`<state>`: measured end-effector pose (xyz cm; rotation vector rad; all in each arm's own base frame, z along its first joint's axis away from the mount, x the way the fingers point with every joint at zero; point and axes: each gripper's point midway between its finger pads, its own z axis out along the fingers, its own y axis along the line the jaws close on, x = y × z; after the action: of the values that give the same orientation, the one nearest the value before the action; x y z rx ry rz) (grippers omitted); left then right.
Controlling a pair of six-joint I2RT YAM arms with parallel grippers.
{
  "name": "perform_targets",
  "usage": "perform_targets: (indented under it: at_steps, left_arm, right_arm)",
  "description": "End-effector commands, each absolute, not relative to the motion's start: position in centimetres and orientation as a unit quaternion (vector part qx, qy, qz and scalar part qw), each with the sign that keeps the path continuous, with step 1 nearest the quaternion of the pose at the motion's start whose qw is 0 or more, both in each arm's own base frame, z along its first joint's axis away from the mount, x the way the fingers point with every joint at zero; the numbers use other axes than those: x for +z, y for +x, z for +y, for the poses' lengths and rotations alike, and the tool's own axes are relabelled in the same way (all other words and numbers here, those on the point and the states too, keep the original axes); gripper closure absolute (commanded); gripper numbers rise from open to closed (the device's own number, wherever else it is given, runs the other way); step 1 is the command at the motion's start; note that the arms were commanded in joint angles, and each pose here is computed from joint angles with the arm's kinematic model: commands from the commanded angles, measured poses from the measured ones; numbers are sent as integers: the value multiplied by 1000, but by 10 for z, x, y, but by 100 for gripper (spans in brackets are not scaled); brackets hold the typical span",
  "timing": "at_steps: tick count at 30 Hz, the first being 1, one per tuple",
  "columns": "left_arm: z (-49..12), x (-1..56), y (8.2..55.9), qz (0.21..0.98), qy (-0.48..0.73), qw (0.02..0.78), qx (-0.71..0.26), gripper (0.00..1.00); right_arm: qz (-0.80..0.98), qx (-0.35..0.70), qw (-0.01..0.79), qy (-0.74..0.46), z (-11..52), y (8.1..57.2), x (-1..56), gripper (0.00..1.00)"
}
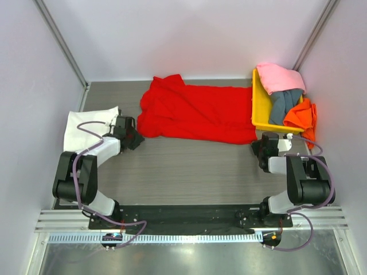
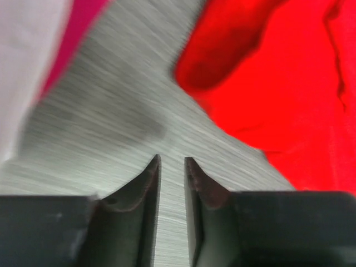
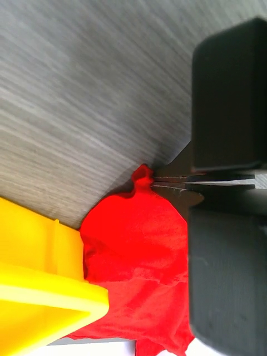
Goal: Fold and stack the t-shirts
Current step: Fold the tshirt
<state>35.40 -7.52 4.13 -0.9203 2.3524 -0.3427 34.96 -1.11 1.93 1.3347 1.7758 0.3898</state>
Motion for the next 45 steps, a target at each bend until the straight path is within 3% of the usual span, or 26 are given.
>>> perform_targets:
  at_steps: [1,3,10,19,21,22,25,31,39,45]
  left_arm:
    - [-86,64,381,830,-393,351,-184,63]
    - [-88,66,390,815,-400,368,-202,59]
    - [-91,50,407,780,-432,387,-234,60]
    - [-70,35,412,761,-461,415,-190,62]
    - [-66,35,412,763,-459,419,-177,69]
    - [-64,35,412,763,-461,419,-172,81]
    - [-55,38,408,765,-461,424,-147,100]
    - [-45,53,399,778,-444,431,-112,100]
    - [-36,66,350,805,-427,404,-80,100]
    - [-44,64,351,814,-421,388,-93,100]
  right_arm:
    - [724,140,428,523,-13,350,17,99]
    - [727,134,424,523,-13,341,16,99]
    - [720,145,442,515,-12,319,30,99]
    - [723,157,438,511,-8,320,32,99]
    - [722,158,438,512,-7,320,33,99]
    - [722,157,438,512,-7,320,33,99]
    - [724,155,437,511,-8,320,35,99]
    - [751,124,407,505,-9,311,37,99]
    - [789,83,376,480,-11,273,41,99]
    - [795,92,354,484,-4,263,29,99]
